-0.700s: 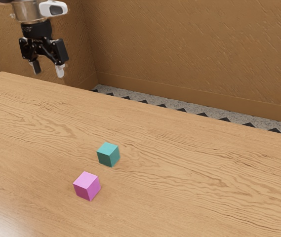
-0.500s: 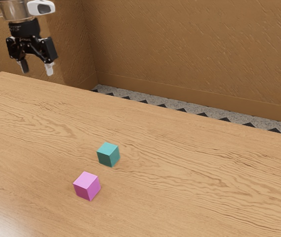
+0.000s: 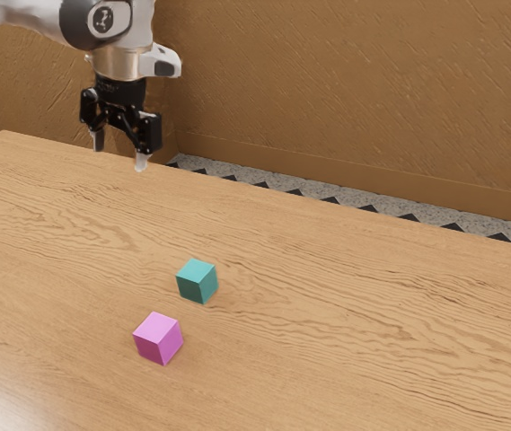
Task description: Pick up the blue block with one arm, and put the blue block on the pink block with one arm
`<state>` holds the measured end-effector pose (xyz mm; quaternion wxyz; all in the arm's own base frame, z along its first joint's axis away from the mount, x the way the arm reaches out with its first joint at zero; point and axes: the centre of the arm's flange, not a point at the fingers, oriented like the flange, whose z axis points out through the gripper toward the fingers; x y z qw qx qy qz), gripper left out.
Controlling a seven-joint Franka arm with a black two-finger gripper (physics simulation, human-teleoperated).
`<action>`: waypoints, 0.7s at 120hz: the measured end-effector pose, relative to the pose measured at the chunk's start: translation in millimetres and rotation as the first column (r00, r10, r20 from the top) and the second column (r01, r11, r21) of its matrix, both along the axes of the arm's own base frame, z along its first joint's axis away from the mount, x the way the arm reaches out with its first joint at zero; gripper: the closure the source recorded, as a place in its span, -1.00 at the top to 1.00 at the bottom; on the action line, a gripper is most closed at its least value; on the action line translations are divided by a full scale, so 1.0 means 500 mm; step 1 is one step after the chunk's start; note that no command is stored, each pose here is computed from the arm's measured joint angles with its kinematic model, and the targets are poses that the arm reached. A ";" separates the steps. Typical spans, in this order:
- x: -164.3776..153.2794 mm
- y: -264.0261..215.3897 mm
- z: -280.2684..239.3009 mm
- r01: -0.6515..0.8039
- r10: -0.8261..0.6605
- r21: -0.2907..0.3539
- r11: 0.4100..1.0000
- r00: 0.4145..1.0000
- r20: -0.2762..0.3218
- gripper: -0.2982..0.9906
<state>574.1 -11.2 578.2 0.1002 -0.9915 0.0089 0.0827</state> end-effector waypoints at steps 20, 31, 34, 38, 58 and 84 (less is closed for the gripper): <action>0.085 0.045 -0.183 -0.067 0.064 -0.108 0.992 0.997 -0.034 0.54; 0.117 0.038 -0.257 -0.060 0.057 -0.125 0.990 0.998 -0.023 0.54; 0.122 0.037 -0.276 -0.058 0.055 -0.127 0.990 0.998 -0.020 0.54; 0.128 0.037 -0.300 -0.054 0.052 -0.131 0.990 0.999 -0.015 0.54; 0.164 0.036 -0.414 -0.030 0.031 -0.158 0.987 0.999 0.005 0.54; 0.189 0.025 -0.503 0.005 -0.001 -0.182 0.983 1.000 0.022 0.54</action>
